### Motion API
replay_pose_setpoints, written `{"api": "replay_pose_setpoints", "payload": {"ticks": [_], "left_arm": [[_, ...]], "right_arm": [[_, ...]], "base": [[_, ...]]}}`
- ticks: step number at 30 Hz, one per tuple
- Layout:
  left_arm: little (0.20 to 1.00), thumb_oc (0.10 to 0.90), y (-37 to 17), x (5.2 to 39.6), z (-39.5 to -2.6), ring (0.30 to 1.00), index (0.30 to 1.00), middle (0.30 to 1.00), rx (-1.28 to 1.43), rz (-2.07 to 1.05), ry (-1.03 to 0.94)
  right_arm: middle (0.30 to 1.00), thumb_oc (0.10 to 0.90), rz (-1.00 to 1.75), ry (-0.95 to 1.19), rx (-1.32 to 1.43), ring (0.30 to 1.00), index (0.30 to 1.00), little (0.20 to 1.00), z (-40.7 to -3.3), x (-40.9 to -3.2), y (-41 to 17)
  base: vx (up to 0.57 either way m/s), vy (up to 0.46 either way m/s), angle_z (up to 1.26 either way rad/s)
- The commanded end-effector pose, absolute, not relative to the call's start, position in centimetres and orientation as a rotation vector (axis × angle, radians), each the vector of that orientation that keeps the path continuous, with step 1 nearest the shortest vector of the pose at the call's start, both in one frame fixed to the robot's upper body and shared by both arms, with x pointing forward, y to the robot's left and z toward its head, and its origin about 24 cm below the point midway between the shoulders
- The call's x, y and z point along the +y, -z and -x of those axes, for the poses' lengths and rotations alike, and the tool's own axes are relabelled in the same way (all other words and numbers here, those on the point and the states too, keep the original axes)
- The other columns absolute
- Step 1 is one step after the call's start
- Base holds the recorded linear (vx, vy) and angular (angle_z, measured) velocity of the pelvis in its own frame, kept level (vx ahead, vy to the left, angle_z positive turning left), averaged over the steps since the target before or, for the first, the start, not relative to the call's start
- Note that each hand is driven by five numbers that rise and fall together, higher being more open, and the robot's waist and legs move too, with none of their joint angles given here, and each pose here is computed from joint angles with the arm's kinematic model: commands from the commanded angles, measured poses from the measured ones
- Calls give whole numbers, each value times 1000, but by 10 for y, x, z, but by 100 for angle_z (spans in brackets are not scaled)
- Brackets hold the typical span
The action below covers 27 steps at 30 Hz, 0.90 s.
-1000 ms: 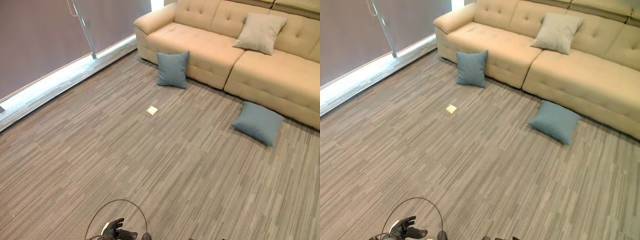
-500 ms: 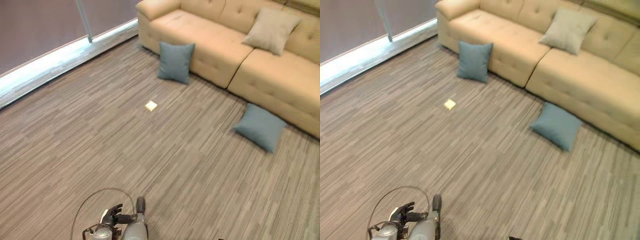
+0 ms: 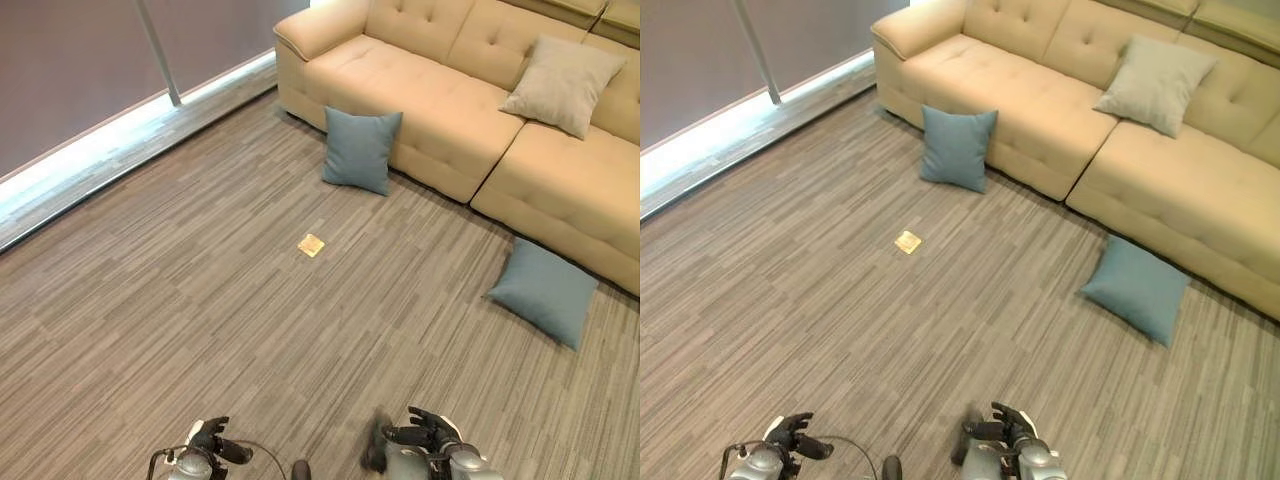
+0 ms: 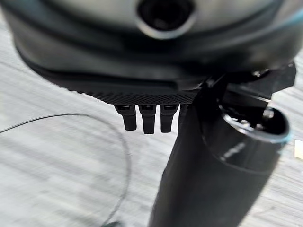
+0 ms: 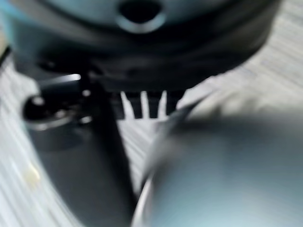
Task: Pick up all the scattered cushions and arrange them neatly on the sofa.
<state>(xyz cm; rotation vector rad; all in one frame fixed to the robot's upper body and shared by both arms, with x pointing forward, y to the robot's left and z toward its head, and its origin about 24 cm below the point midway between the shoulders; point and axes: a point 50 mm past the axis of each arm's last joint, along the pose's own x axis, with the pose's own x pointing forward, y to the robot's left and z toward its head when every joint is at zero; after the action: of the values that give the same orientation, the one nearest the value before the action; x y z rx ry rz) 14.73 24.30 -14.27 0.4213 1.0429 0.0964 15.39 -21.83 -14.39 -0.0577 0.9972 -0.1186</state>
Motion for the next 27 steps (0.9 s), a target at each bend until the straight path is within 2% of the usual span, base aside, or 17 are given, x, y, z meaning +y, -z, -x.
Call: {"api": "replay_pose_setpoints", "payload": {"ticks": [1, 3, 7, 9, 10, 13, 19, 27], "left_arm": [[900, 800, 135, 228, -172, 900, 900, 900, 921, -466, -16], [900, 800, 144, 217, -155, 900, 900, 900, 972, -474, 38], [900, 800, 156, 202, -134, 900, 900, 900, 1050, -416, 65], [900, 800, 155, 201, -133, 900, 900, 900, 1043, -437, 88], [900, 800, 156, 203, -131, 900, 900, 900, 1051, -489, 122], [900, 800, 155, 204, -133, 900, 900, 900, 1039, -478, 97], [900, 800, 151, 210, -141, 900, 900, 900, 1004, -486, 45], [900, 800, 151, 214, -140, 900, 900, 900, 1021, -476, 19]], "right_arm": [[900, 800, 80, 226, 1216, 900, 900, 900, -91, -245, 160], [900, 800, 64, 274, 1284, 900, 900, 900, -71, -251, 163], [900, 800, 55, 294, 1298, 900, 900, 900, -63, -250, 164], [900, 800, 62, 293, 1263, 900, 900, 900, -74, -253, 161], [900, 800, 128, 272, 1186, 900, 900, 900, -101, -261, 153], [900, 800, 148, 284, 1101, 900, 900, 900, -125, -268, 143], [900, 800, 245, 221, 959, 900, 900, 900, -164, -261, 129], [900, 800, 188, 199, 1037, 900, 900, 900, -144, -238, 144]], "base": [[787, -88, 82], [630, -113, 71], [421, -242, 27], [266, -345, 30], [374, -300, -10], [475, -117, -21], [526, 116, -63], [444, 298, -65]]}}
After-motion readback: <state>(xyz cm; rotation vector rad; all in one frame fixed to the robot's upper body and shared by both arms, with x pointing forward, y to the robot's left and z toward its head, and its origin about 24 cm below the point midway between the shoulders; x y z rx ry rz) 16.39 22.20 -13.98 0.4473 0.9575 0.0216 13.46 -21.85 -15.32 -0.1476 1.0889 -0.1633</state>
